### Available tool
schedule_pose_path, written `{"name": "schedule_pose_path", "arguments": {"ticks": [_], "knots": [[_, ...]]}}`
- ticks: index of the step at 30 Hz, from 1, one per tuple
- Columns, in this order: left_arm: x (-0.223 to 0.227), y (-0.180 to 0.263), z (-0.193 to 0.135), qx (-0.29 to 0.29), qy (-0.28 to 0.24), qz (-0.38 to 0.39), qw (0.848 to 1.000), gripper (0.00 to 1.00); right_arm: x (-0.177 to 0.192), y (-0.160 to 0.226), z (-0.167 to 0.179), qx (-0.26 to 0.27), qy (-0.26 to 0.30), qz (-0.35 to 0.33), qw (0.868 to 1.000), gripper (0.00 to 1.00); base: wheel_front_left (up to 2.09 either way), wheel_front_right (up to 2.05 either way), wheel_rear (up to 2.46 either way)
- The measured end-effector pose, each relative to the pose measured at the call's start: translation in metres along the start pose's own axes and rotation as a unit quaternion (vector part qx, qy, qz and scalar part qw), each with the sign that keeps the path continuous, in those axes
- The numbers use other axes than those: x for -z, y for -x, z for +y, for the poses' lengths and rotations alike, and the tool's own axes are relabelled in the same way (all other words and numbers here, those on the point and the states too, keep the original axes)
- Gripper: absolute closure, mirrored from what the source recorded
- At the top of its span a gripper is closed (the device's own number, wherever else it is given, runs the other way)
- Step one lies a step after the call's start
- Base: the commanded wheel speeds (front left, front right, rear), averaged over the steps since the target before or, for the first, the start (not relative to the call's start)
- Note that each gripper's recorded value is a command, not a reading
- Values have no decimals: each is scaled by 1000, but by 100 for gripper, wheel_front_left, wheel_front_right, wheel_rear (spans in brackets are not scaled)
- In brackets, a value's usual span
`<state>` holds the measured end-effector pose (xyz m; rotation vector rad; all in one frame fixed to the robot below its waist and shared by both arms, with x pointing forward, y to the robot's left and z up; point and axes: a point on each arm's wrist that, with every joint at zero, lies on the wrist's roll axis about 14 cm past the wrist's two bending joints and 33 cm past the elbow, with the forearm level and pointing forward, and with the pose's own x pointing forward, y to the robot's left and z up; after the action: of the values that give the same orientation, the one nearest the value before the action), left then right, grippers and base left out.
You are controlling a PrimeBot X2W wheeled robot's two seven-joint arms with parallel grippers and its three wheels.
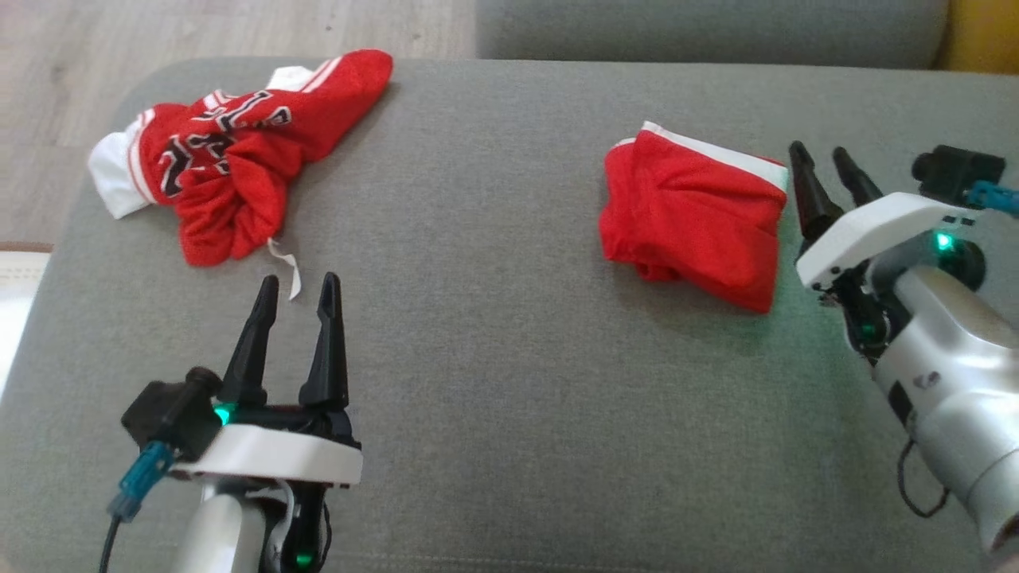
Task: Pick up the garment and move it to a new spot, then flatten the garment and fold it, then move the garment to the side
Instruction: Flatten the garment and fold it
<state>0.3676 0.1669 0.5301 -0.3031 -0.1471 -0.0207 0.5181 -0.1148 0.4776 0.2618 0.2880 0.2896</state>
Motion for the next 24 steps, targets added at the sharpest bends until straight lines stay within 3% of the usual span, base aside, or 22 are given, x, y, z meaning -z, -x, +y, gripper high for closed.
{"name": "schedule_pose_path", "arguments": {"ticks": [1, 2, 11, 18, 24], "knots": [[-2, 1, 0, 1, -1, -3, 1000, 0, -3, -1, 6, -7, 0, -7, 1000, 3, 0, 0, 0], [-5, 2, 0, 2, -4, -6, 1000, 0, -7, -1, 12, -14, 6, -13, 1000, 0, 0, 0, 0], [-13, 10, 3, 3, -21, -18, 1000, 0, -77, 28, 38, -65, 33, -136, 988, 0, 0, 0, 0], [-23, 9, 1, 9, -38, -33, 999, 0, -57, 86, 19, -42, 62, -175, 982, 0, 0, 0, 0], [-26, 1, -6, 24, -57, -40, 997, 0, -49, 125, 11, -13, 47, -212, 976, 0, 0, 0, 0]]}}
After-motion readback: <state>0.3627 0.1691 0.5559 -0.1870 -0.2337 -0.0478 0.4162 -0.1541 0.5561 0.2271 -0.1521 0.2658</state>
